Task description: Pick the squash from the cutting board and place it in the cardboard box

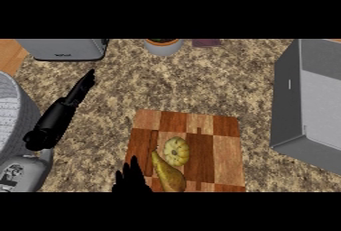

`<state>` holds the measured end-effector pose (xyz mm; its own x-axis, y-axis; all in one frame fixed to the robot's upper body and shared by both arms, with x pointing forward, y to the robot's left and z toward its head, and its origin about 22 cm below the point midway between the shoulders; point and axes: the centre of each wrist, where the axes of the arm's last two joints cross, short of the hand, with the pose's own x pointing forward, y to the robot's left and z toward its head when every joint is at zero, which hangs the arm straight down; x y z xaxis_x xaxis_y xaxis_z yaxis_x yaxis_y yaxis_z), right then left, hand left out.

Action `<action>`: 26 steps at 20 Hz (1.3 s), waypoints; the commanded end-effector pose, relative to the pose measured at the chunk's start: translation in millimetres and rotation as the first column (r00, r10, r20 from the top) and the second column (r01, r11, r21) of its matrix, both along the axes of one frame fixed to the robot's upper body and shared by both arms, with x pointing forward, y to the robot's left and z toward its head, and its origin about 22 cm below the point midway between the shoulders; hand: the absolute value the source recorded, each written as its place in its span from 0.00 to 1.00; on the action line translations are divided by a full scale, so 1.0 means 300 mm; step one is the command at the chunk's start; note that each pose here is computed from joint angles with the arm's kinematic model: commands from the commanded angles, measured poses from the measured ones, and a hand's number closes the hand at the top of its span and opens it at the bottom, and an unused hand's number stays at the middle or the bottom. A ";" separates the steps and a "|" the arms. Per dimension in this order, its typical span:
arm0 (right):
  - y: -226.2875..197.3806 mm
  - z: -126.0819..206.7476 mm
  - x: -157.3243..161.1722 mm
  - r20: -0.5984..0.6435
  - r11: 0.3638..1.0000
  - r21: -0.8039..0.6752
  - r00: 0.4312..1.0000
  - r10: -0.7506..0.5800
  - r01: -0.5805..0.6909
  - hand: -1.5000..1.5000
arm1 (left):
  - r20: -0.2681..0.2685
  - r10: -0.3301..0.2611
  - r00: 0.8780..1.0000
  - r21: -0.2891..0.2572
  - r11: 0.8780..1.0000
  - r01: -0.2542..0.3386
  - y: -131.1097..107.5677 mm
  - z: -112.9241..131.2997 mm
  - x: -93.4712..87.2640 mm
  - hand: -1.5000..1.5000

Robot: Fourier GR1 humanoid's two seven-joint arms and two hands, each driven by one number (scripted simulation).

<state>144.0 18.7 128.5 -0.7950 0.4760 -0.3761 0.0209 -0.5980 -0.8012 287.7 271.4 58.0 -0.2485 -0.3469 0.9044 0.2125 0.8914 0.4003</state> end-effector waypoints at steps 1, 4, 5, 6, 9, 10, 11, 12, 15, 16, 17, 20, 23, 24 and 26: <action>0.035 -0.077 -0.032 0.019 0.997 -0.064 0.999 -0.041 0.042 0.00 | 0.002 0.015 1.000 0.000 1.000 -0.015 0.002 0.040 0.085 0.50; 0.034 -0.069 -0.030 0.071 0.993 -0.091 0.995 -0.068 0.075 0.00 | -0.002 0.000 1.000 -0.006 1.000 0.000 -0.035 0.011 0.017 0.50; 0.005 -0.116 -0.001 0.081 0.993 -0.093 0.995 -0.064 0.071 0.00 | -0.006 -0.001 1.000 -0.003 1.000 0.001 -0.009 -0.020 0.014 0.50; 0.039 -0.084 -0.041 0.122 0.993 -0.088 0.990 -0.068 0.079 0.00 | 0.016 -0.001 1.000 0.017 1.000 0.001 -0.013 0.046 0.027 0.50; 0.015 -0.159 0.024 0.124 0.994 -0.073 0.990 -0.067 0.077 0.00 | 0.008 -0.003 1.000 0.033 0.999 0.002 0.037 0.043 -0.003 0.50; 0.056 -0.120 0.012 0.137 0.995 -0.065 0.989 -0.063 0.072 0.00 | -0.007 0.003 1.000 -0.001 1.000 -0.003 -0.030 0.010 -0.006 0.50; 0.060 -0.111 0.059 0.125 0.995 -0.055 0.990 -0.072 0.079 0.00 | 0.005 -0.012 1.000 0.007 1.000 0.012 -0.019 0.004 0.033 0.50; -0.002 -0.142 0.018 0.124 0.995 -0.072 0.990 -0.066 0.075 0.00 | 0.028 0.007 1.000 -0.002 1.000 -0.007 -0.028 0.062 0.017 0.50; 0.008 -0.188 0.072 0.153 0.992 -0.094 0.986 -0.066 0.081 0.00 | 0.015 -0.016 1.000 -0.006 1.000 0.016 -0.012 0.053 -0.009 0.50; 0.033 -0.195 0.025 0.141 0.990 -0.099 0.987 -0.081 0.095 0.00 | 0.010 -0.005 1.000 -0.007 1.000 0.005 -0.005 0.016 0.001 0.50; 0.037 -0.175 0.059 0.162 0.993 -0.084 0.985 -0.067 0.081 0.00 | 0.012 -0.009 1.000 0.001 1.000 0.009 -0.027 0.047 0.014 0.50; 0.002 -0.202 0.105 0.192 0.989 -0.111 0.978 -0.077 0.100 0.00 | -0.004 -0.017 1.000 -0.019 1.000 0.017 -0.001 0.001 0.014 0.50; 0.003 -0.259 0.096 0.188 0.985 -0.117 0.976 -0.105 0.129 0.00 | 0.012 -0.003 1.000 -0.009 1.000 0.003 0.051 0.032 0.033 0.50; -0.002 -0.280 0.114 0.190 0.987 -0.122 0.978 -0.085 0.109 0.00 | 0.003 -0.009 1.000 -0.012 1.000 0.009 -0.047 0.053 -0.036 0.50; 0.028 -0.286 0.135 0.163 0.989 -0.105 0.983 -0.083 0.101 0.00 | -0.003 -0.018 1.000 -0.008 1.000 0.018 -0.014 0.029 0.010 0.50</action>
